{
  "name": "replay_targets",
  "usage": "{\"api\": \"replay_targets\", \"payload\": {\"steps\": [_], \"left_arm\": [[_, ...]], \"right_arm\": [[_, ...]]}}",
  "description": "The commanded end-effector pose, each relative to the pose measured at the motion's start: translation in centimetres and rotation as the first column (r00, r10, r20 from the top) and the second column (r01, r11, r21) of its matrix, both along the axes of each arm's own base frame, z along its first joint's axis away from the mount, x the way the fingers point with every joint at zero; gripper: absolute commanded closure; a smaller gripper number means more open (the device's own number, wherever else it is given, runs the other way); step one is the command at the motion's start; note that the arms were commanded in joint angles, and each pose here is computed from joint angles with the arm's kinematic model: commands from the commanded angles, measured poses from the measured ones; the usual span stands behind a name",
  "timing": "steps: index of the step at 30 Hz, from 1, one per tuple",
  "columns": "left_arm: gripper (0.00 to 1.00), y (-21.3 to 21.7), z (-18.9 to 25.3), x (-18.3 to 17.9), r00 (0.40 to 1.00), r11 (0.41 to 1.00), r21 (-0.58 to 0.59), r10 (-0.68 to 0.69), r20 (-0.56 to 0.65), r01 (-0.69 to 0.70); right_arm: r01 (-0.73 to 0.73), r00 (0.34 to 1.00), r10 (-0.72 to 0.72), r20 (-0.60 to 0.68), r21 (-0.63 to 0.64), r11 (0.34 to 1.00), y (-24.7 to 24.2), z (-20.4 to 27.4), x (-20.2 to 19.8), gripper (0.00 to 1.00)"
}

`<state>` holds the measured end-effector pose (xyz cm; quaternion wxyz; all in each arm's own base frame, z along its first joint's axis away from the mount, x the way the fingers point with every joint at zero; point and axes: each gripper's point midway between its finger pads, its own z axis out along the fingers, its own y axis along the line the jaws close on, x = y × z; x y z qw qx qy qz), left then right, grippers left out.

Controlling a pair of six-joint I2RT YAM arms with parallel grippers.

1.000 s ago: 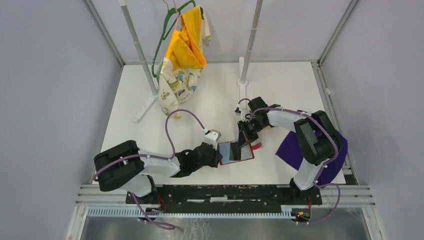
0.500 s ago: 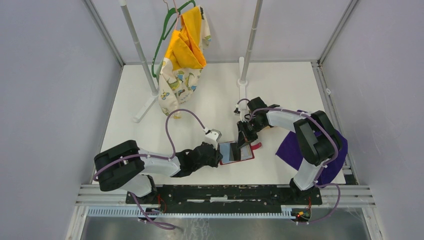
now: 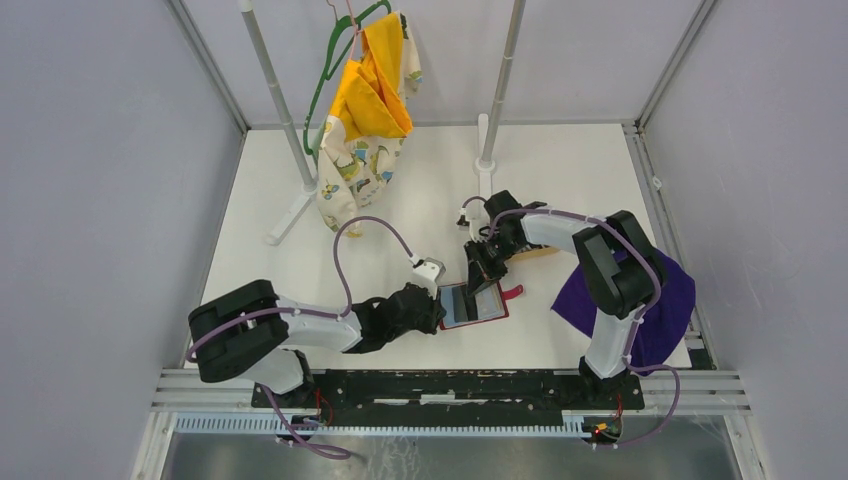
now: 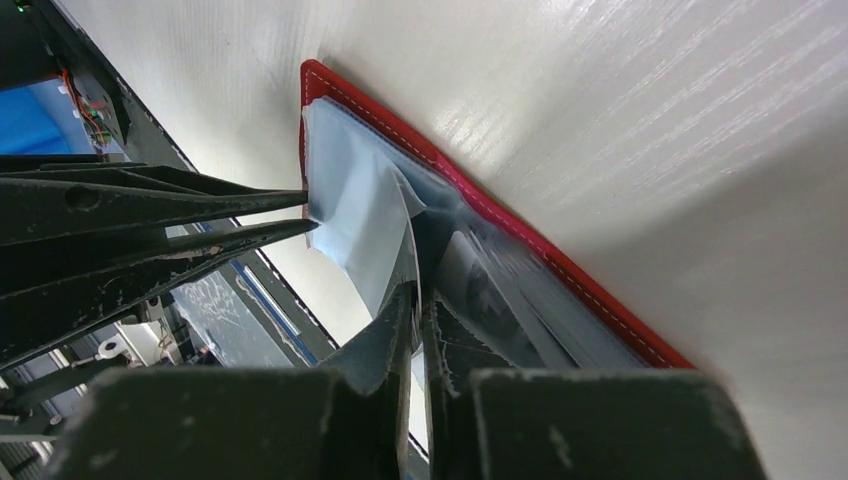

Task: Put the credit cards into the card holder
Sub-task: Insert the credit card into the card holder.

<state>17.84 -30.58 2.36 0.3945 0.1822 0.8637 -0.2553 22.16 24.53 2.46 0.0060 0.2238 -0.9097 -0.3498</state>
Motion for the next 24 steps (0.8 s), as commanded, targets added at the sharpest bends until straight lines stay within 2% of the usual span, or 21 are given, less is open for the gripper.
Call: {"api": "replay_targets", "payload": {"steps": [1, 7, 10, 13, 17, 19, 24], "left_arm": [[0.81, -2.0, 4.2, 0.6, 0.997, 0.994, -0.097, -0.036, 0.061, 0.042], [0.75, -3.3, 7.9, -0.8, 0.995, 0.966, -0.236, -0.091, 0.049, 0.1], [0.73, -4.8, 9.4, -1.8, 0.99, 0.936, -0.323, -0.132, 0.041, 0.138], [0.73, -6.6, 10.0, -2.0, 0.989, 0.922, -0.359, -0.143, 0.028, 0.144], [0.76, -8.7, 9.2, -1.4, 0.996, 0.948, -0.306, -0.091, 0.01, 0.09], [0.79, -9.2, 7.7, -0.9, 0.999, 0.976, -0.213, -0.037, 0.01, 0.038], [0.87, -10.2, 5.7, 0.6, 0.998, 0.997, -0.045, 0.059, 0.015, -0.058]], "right_arm": [[-0.056, 0.997, 0.056, 0.044, -0.007, 0.998, 0.4, -0.5, 0.6, 0.88], [-0.074, 0.995, 0.073, 0.074, 0.01, 0.997, 0.6, -0.1, 0.8, 0.75], [-0.081, 0.993, 0.079, 0.088, 0.021, 0.996, 0.8, 0.2, 1.0, 0.72], [-0.084, 0.992, 0.081, 0.098, 0.027, 0.996, 0.9, 0.4, 1.2, 0.71], [-0.084, 0.992, 0.081, 0.101, 0.028, 0.996, 0.8, 0.3, 1.1, 0.68], [-0.084, 0.992, 0.081, 0.102, 0.028, 0.996, 0.8, 0.2, 1.0, 0.68], [-0.082, 0.991, 0.078, 0.106, 0.029, 0.996, 0.8, 0.3, 1.1, 0.68]]}}
